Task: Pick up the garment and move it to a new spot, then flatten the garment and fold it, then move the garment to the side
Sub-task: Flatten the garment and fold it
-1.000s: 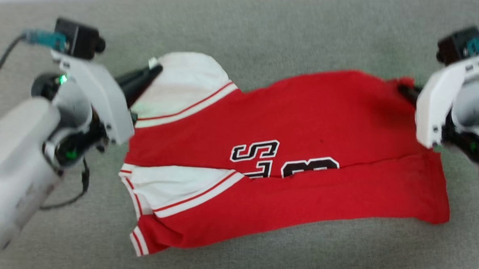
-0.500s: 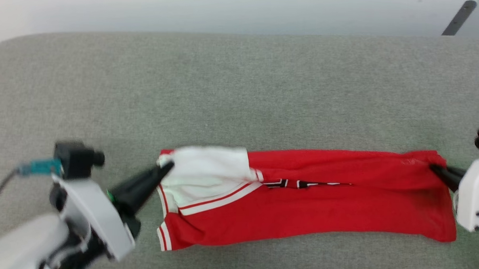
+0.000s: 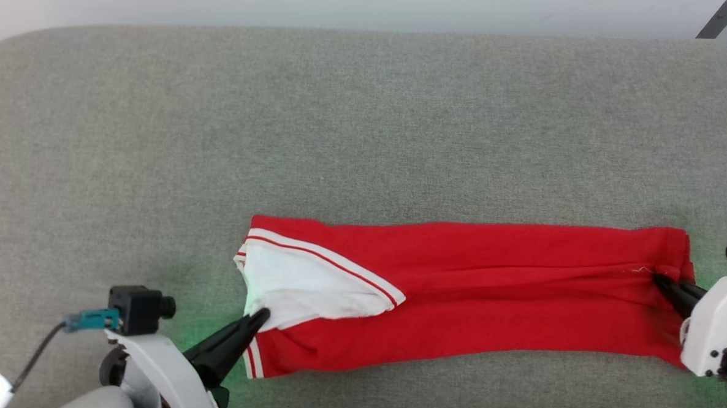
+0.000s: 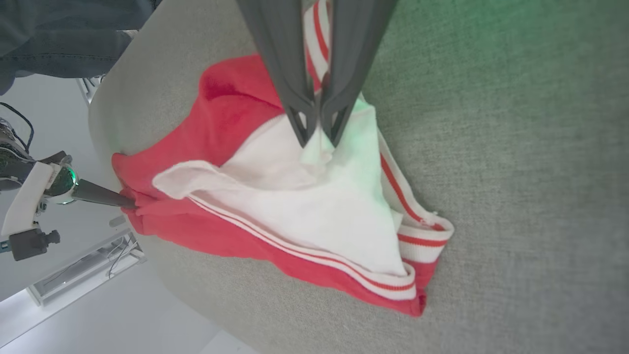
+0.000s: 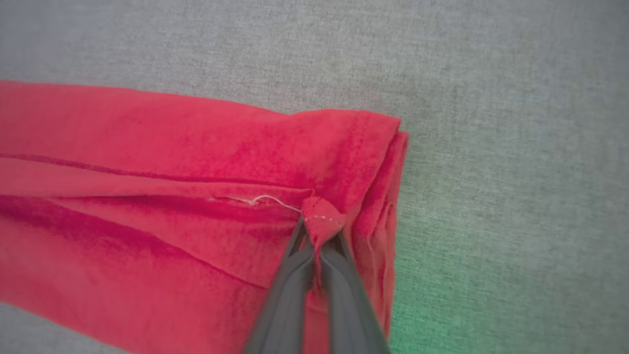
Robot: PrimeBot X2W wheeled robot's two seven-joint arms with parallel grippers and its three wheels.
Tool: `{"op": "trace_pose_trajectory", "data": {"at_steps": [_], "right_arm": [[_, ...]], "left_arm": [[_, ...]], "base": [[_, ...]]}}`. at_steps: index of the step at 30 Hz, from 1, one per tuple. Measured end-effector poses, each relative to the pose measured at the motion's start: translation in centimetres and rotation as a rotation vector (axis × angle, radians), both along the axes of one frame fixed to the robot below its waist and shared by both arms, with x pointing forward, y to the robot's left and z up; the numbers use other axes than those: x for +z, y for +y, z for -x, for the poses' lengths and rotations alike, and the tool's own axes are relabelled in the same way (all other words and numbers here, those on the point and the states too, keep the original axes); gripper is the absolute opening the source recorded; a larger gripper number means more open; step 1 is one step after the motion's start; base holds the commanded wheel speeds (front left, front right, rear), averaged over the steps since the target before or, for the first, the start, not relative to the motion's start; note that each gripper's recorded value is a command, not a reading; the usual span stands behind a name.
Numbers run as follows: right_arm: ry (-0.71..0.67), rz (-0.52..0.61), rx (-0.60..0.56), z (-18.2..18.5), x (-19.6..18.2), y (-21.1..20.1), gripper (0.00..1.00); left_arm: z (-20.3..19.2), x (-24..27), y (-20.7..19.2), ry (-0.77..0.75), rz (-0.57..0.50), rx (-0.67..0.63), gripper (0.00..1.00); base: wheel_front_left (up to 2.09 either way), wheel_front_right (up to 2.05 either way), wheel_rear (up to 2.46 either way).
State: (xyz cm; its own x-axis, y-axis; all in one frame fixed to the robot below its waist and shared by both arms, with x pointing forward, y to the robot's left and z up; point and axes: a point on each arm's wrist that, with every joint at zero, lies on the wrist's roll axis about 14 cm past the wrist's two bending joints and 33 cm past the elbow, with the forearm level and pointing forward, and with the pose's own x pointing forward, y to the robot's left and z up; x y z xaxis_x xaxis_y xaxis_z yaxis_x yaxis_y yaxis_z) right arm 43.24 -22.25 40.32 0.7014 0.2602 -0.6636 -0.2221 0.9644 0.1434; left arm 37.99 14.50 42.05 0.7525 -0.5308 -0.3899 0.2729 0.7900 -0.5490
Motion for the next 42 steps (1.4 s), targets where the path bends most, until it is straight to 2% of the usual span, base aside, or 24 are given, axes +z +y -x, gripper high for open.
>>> {"op": "trace_pose_trajectory", "data": {"at_steps": [4, 6, 7, 8, 9, 10, 11, 19, 24, 25, 29, 37, 42], "right_arm": [[0.001, 0.000, -0.006, 0.1, -0.2, 0.2, 0.00], [0.000, -0.001, -0.010, 0.1, -0.2, 0.3, 0.02], [-0.003, -0.003, -0.010, 0.1, -0.2, 0.3, 0.16], [-0.007, -0.008, -0.011, 0.1, -0.1, 0.4, 0.35], [-0.011, -0.011, -0.012, 0.0, 0.1, 0.5, 0.50], [-0.012, -0.013, -0.012, 0.1, 0.2, 0.5, 1.00], [-0.012, -0.014, -0.014, 0.1, 0.3, 0.5, 1.00], [-0.029, -0.058, -0.036, 1.0, 2.0, 0.3, 1.00], [-0.020, -0.068, -0.077, 1.3, 2.3, -0.9, 1.00], [-0.009, -0.081, -0.105, 1.3, 2.1, -1.3, 1.00], [0.023, -0.093, -0.139, 1.3, 1.4, -1.8, 1.00], [0.102, -0.092, -0.172, 0.4, -0.1, -2.1, 1.00], [0.168, -0.072, -0.162, 0.3, -1.0, -1.8, 1.00]], "left_arm": [[-0.2, -1.4, 0.4, 0.019, -0.018, 0.019, 0.00], [-0.3, -1.7, 0.3, 0.020, -0.018, 0.021, 0.20], [-0.3, -1.8, 0.2, 0.018, -0.021, 0.018, 0.30], [-0.4, -1.9, 0.2, 0.014, -0.022, 0.017, 0.46], [-0.5, -1.9, 0.3, 0.010, -0.024, 0.021, 0.64], [-0.6, -1.8, 0.3, 0.004, -0.026, 0.022, 0.87], [-0.8, -1.6, 0.3, -0.005, -0.023, 0.027, 1.00], [-1.5, 1.1, 0.5, -0.099, 0.008, 0.066, 1.00], [-2.0, 3.1, 2.1, -0.168, 0.024, 0.173, 1.00], [-2.3, 4.1, 3.2, -0.208, 0.039, 0.244, 1.00], [-1.4, 3.8, 4.6, -0.227, 0.028, 0.329, 1.00], [0.8, 3.5, 9.1, -0.299, -0.081, 0.510, 1.00], [1.4, 4.8, 11.4, -0.392, -0.233, 0.555, 1.00]], "base": [[0.00, 0.00, 0.00], [0.00, 0.00, 0.00], [0.00, 0.00, 0.00], [0.00, 0.00, 0.00], [0.00, 0.00, 0.00], [0.00, 0.00, 0.00], [0.00, 0.00, 0.00], [0.00, 0.00, 0.00], [0.00, 0.00, 0.00], [0.00, 0.00, 0.00], [0.00, 0.00, 0.00], [0.00, 0.00, 0.00], [0.00, 0.00, 0.00]]}}
